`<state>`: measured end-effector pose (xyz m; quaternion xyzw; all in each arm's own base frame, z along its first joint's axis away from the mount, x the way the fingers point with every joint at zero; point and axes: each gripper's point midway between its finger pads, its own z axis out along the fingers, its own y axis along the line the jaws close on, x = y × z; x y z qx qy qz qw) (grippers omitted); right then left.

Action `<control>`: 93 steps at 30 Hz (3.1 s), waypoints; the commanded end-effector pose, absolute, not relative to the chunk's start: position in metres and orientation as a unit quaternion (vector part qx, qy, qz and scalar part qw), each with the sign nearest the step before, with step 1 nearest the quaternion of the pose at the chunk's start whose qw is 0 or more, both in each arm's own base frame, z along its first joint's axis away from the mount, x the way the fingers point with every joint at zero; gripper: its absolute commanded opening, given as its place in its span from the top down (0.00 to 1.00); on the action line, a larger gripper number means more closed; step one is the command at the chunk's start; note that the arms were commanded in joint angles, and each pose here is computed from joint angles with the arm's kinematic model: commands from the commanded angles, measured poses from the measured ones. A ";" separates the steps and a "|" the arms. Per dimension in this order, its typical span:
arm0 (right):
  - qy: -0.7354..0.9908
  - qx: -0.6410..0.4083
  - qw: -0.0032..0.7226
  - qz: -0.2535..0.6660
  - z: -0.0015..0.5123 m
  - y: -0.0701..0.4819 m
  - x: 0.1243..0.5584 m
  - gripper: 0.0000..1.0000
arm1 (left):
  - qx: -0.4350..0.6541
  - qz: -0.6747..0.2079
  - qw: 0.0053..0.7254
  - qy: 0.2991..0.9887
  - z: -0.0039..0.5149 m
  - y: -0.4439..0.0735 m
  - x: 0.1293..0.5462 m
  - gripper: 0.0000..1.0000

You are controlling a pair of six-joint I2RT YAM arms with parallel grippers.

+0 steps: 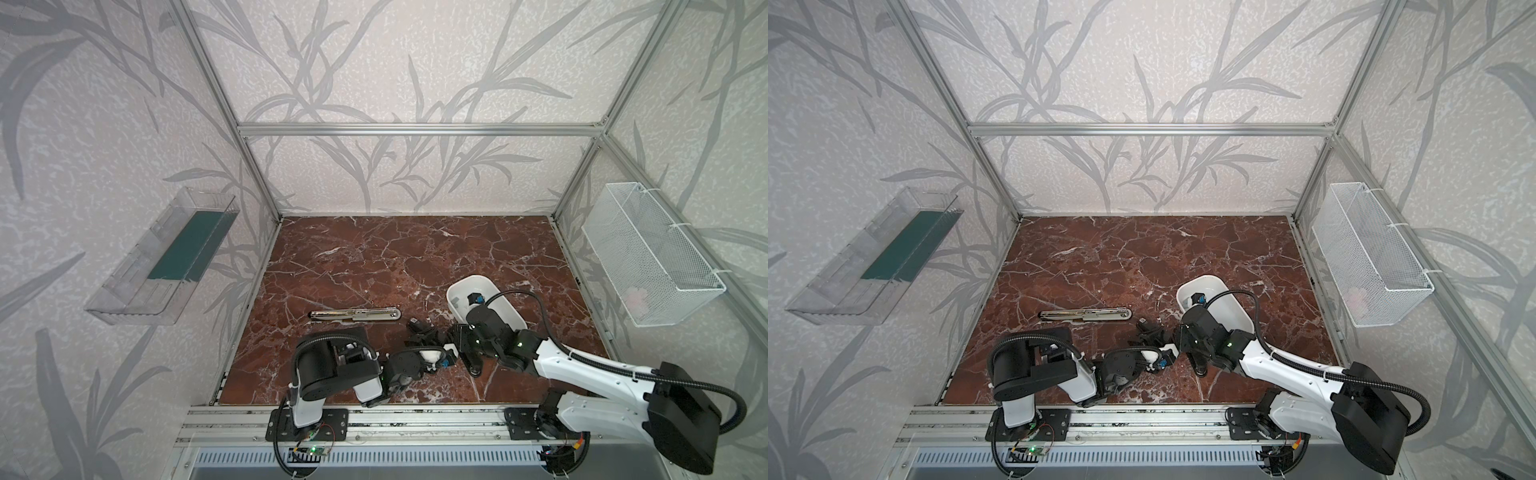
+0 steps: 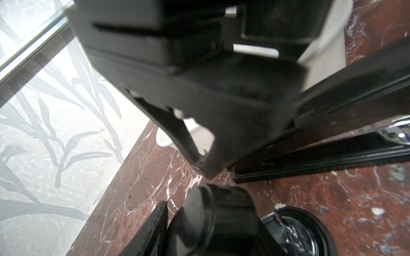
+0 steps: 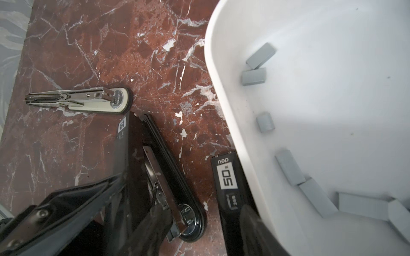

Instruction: Load the staples into the stapler

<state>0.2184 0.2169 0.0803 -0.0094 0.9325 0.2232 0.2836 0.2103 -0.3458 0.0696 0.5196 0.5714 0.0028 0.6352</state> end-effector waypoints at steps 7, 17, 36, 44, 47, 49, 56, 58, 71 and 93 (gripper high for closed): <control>0.934 -0.009 0.283 0.217 0.078 0.213 0.215 0.43 | 0.527 0.030 0.624 0.576 0.056 -0.339 0.208 0.26; 0.931 -0.014 0.289 0.223 0.087 0.213 0.214 0.43 | 0.534 0.012 0.621 0.574 0.061 -0.342 0.203 0.00; 0.903 -0.186 0.287 0.260 0.088 0.261 0.184 0.42 | 0.576 -0.031 0.582 0.573 0.054 -0.346 0.186 0.00; 0.893 -0.218 0.276 0.282 0.086 0.286 0.177 0.46 | 0.575 -0.028 0.579 0.578 0.047 -0.345 0.189 0.00; 0.889 -0.228 0.277 0.284 0.085 0.290 0.175 0.45 | 0.572 -0.031 0.583 0.576 0.047 -0.344 0.189 0.00; 0.889 -0.227 0.277 0.284 0.084 0.289 0.174 0.45 | 0.571 -0.033 0.584 0.576 0.047 -0.343 0.190 0.00; 0.882 -0.254 0.275 0.286 0.084 0.297 0.161 0.44 | 0.568 -0.036 0.584 0.579 0.047 -0.341 0.191 0.00; 0.886 -0.257 0.271 0.274 0.079 0.295 0.161 0.44 | 0.568 -0.036 0.584 0.579 0.047 -0.341 0.191 0.00; 0.911 -0.236 0.257 0.219 0.056 0.289 0.172 0.62 | 0.566 -0.038 0.593 0.572 0.054 -0.337 0.190 0.00; 0.904 -0.066 0.295 0.303 0.095 0.249 0.180 0.32 | 0.549 0.012 0.650 0.525 0.095 -0.312 0.200 0.02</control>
